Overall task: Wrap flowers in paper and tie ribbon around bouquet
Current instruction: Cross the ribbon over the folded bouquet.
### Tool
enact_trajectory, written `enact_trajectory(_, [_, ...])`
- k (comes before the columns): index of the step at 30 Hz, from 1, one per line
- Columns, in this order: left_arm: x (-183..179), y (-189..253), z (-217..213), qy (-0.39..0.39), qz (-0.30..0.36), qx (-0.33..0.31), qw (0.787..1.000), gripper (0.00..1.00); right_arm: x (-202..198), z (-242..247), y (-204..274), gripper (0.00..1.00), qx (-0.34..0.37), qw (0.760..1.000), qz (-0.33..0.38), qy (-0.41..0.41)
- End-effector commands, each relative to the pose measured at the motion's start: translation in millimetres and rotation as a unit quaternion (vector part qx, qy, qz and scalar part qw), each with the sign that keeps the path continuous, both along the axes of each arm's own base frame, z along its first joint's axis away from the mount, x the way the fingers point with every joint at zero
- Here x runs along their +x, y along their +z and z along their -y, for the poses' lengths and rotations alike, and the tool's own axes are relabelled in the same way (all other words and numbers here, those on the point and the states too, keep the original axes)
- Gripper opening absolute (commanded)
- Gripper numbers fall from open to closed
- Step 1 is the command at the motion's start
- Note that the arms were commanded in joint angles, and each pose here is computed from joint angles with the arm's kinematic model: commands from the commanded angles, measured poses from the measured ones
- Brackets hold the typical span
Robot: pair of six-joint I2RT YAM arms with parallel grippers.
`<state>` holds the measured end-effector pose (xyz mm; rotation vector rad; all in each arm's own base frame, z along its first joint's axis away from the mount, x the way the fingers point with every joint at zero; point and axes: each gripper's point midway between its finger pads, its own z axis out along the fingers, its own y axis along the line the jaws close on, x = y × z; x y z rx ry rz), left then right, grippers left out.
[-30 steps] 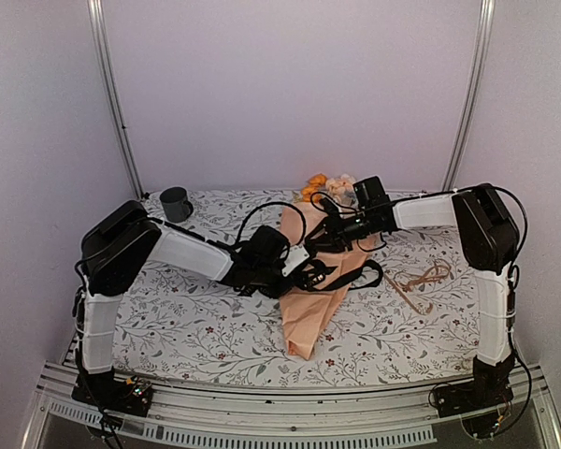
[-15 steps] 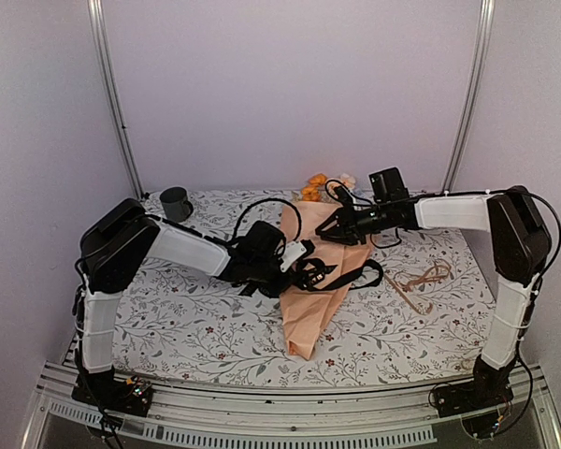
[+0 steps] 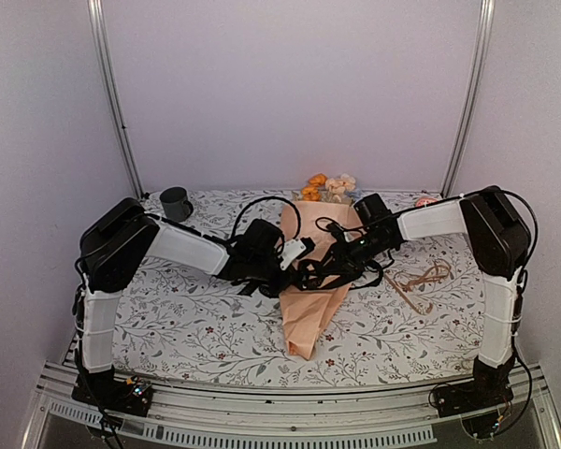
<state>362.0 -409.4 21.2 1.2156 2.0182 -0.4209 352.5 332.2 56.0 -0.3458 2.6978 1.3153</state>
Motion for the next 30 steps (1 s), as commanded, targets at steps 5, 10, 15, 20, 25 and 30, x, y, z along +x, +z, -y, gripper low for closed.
enact_trajectory(5, [9.5, 45.4, 17.6, -0.019, 0.035, -0.050, 0.998, 0.00, -27.0, -13.6, -12.2, 0.09, 0.024, 0.995, -0.045, 0.083])
enact_trajectory(10, [12.8, 60.8, 21.3, -0.024, 0.050, -0.057, 0.997, 0.00, -36.2, -11.7, -4.6, 0.05, 0.040, 0.992, -0.042, 0.116])
enact_trajectory(15, [17.5, 51.2, 24.5, -0.024, 0.044, -0.045, 0.998, 0.00, -33.3, -5.1, 11.2, 0.06, 0.065, 0.991, -0.044, 0.111])
enact_trajectory(20, [29.3, 17.4, 22.0, 0.007, 0.012, -0.002, 1.000, 0.00, -12.4, 13.5, 31.0, 0.14, 0.048, 0.998, -0.016, 0.046])
enact_trajectory(25, [21.5, 6.3, 27.3, -0.004, -0.019, -0.022, 1.000, 0.00, -9.7, 28.2, 38.2, 0.29, 0.043, 0.999, -0.011, -0.019])
enact_trajectory(30, [18.6, 0.8, 25.9, -0.006, -0.044, -0.041, 0.998, 0.00, -8.0, 35.6, 46.2, 0.29, 0.049, 0.997, 0.007, -0.066])
